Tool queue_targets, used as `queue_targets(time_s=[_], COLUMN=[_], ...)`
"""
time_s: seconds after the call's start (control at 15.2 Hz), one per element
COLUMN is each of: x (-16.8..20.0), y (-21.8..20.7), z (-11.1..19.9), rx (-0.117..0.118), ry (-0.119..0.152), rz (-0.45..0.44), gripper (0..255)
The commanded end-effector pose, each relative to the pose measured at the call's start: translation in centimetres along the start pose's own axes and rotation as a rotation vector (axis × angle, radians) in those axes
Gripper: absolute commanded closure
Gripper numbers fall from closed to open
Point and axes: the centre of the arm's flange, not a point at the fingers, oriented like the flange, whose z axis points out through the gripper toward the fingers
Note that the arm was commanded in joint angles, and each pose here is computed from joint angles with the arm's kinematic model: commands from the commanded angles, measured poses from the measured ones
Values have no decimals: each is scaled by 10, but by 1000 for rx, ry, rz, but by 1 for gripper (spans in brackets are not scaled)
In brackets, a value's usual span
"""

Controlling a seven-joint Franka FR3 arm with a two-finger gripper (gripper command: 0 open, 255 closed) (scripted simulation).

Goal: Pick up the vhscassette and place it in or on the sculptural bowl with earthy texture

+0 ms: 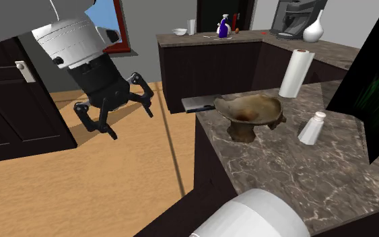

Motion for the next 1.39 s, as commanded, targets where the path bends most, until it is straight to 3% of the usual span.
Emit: queue_targets(time_s=[0.0, 0.66, 1.32], x=[23, 129, 230], y=[-9, -21, 20], z=[19, 115, 210], rx=[-84, -493, -901], ry=[-8, -56, -104], rz=[24, 153, 281], gripper=[0, 0, 0])
